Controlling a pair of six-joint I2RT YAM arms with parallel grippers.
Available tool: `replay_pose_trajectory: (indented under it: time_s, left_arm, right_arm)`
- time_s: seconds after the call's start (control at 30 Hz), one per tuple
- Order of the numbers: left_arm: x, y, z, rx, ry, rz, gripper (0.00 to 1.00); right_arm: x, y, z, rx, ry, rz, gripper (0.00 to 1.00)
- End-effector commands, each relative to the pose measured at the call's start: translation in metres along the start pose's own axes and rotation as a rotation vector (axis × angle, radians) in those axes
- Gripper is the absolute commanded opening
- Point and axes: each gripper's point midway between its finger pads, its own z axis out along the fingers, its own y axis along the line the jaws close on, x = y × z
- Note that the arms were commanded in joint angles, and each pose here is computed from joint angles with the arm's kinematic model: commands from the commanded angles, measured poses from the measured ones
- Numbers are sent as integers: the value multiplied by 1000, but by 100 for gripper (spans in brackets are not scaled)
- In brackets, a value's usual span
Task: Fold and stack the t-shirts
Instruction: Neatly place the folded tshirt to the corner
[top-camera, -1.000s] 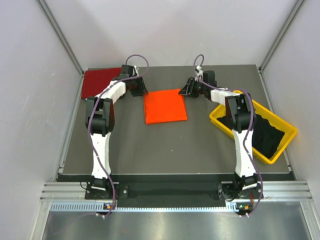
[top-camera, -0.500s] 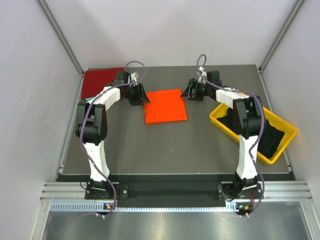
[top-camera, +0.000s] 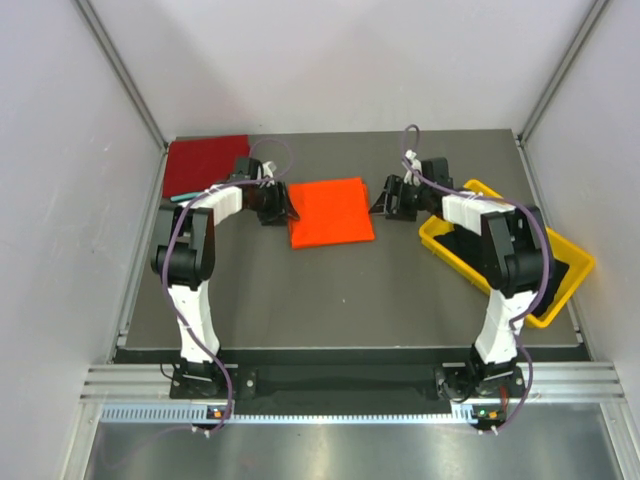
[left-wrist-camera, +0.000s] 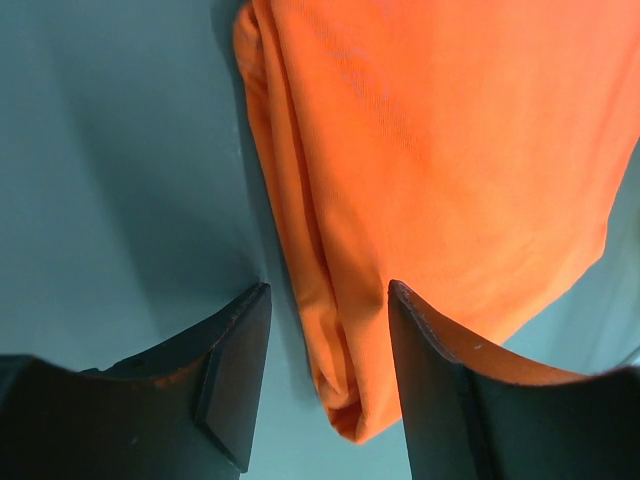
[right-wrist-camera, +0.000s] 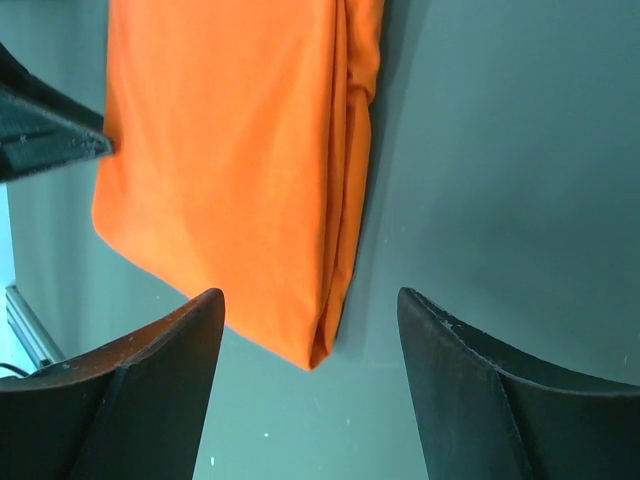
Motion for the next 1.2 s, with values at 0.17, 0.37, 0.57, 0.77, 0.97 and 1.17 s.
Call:
replay_pose_trajectory:
  time_s: [0.17, 0.37, 0.57, 0.77, 0.97, 1.17]
  left_arm:
    - [-29, 10, 27, -14, -72, 5, 55]
    - [-32, 14, 37, -20, -71, -11, 52]
    - [-28, 15, 52, -37, -44, -21, 43]
    - [-32, 5, 55, -40, -58, -15, 26]
    - [-70, -20, 19, -75, -144, 52, 0]
    - [-99, -36, -32, -170, -205, 164, 0]
  right_arm:
    - [-22, 28, -27, -27, -106, -102, 70]
    - [-26, 35, -35, -38, -129, -103, 70]
    - [-24, 40, -39, -47, -134, -100, 71]
    - [-23, 43, -42, -50, -137, -100, 71]
    - [-20, 50, -49, -59, -143, -112, 71]
    - [-23, 59, -57, -81, -173, -98, 71]
